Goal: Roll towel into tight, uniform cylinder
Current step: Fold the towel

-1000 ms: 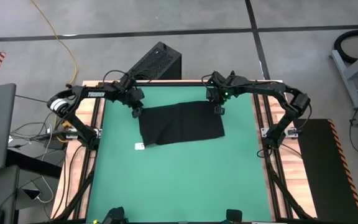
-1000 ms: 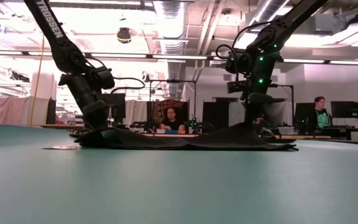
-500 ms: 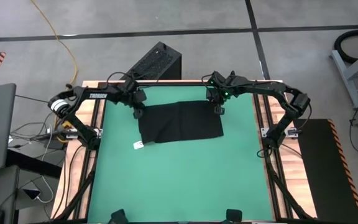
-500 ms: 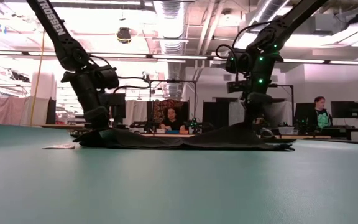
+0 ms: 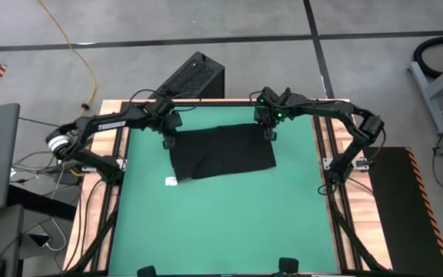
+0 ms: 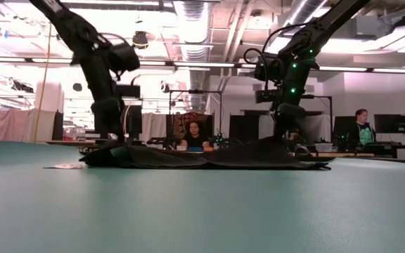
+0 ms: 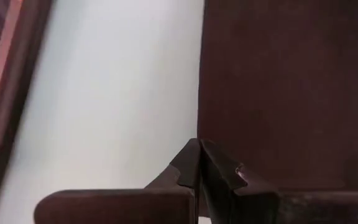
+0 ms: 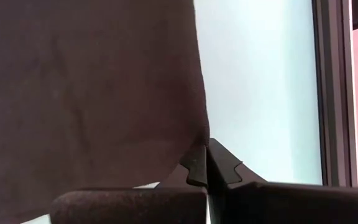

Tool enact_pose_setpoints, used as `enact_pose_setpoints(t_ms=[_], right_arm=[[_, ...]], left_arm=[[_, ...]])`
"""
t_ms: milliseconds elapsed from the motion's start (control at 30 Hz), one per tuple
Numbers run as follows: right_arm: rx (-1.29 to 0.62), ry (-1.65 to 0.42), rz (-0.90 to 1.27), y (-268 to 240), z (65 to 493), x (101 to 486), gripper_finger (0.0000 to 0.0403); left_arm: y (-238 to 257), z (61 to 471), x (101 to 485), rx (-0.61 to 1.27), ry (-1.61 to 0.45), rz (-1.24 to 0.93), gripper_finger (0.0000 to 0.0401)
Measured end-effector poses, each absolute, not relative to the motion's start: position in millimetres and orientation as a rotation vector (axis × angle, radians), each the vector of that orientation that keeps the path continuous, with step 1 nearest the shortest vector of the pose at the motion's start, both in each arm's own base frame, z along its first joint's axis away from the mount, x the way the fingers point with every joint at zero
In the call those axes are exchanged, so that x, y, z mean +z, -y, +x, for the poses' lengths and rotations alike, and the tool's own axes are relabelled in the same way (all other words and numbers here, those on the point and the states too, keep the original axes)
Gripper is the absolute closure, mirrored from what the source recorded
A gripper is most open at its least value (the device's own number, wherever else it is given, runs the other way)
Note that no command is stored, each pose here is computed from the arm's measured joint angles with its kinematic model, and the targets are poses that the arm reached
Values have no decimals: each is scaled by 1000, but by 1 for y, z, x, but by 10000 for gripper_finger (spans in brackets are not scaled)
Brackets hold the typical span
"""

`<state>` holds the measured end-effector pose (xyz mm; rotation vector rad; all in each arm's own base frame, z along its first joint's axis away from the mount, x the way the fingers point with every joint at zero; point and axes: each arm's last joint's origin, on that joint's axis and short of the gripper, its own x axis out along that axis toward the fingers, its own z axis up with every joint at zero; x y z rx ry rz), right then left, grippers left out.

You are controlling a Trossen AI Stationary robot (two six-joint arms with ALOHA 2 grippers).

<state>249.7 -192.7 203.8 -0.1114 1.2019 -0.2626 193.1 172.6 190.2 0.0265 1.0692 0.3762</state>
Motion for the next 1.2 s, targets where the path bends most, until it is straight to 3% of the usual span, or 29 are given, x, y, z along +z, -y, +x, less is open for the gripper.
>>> enact_pose_setpoints(t_ms=[300, 767, 1200], right_arm=[[-292, -1186, -146, 194, 251, 207, 398], [-420, -1118, -277, 184, 246, 241, 400], [-633, -995, -395, 160, 226, 293, 402]], left_arm=[[-163, 189, 216, 438, -997, 108, 401], [-155, 189, 223, 548, -1064, 203, 401], [-137, 199, 294, 632, -947, 335, 401]])
